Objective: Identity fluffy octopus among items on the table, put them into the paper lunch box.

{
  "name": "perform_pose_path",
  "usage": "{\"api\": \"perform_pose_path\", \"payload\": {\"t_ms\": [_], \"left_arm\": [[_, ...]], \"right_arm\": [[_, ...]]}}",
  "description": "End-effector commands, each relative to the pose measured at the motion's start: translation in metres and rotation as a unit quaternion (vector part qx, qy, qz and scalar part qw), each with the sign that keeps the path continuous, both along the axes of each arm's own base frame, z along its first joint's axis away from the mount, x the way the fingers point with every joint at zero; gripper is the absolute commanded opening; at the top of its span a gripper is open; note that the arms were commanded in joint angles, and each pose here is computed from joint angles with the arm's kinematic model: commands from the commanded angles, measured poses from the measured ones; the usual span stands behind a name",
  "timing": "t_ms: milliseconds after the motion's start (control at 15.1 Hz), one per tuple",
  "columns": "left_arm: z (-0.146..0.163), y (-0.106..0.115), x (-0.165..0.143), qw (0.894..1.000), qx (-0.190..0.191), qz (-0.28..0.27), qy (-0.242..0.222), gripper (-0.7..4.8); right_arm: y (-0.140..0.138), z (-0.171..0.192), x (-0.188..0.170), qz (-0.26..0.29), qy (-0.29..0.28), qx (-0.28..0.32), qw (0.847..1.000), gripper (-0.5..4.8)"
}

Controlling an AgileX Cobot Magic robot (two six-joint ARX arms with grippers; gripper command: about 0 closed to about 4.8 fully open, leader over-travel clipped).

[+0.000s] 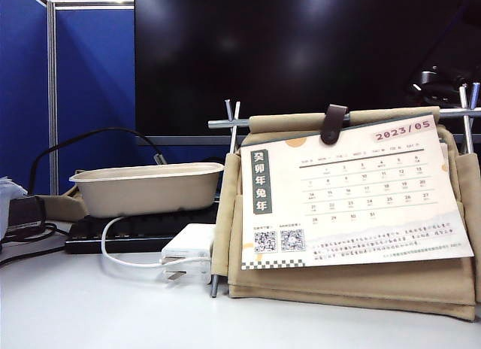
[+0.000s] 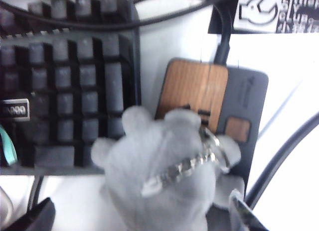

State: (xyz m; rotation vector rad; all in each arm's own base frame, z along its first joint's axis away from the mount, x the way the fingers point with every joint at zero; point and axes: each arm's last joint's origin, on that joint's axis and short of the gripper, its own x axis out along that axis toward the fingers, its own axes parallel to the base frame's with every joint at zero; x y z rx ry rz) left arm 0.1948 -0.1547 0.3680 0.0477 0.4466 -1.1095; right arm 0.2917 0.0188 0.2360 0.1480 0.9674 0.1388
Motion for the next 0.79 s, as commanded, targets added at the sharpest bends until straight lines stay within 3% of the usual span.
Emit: {"api": "perform_pose_path", "payload": {"t_ms": [66, 265, 795], "left_arm": [[0.002, 0.0, 0.0, 1.0, -0.004, -0.001, -0.005, -0.02], [0.002, 0.0, 0.0, 1.0, -0.004, -0.001, -0.006, -0.02], [0.002, 0.0, 0.0, 1.0, -0.004, -0.001, -0.006, -0.02]], "right_arm": [[0.0, 0.007, 0.006, -0.002, -0.045, -0.002, 0.999, 4.73], [0.0, 0.004, 0.011, -0.002, -0.052, -0.002, 0.999, 4.74], [0.0, -0.025, 0.024, -0.013, -0.006, -0.019, 1.0, 4.72]]}}
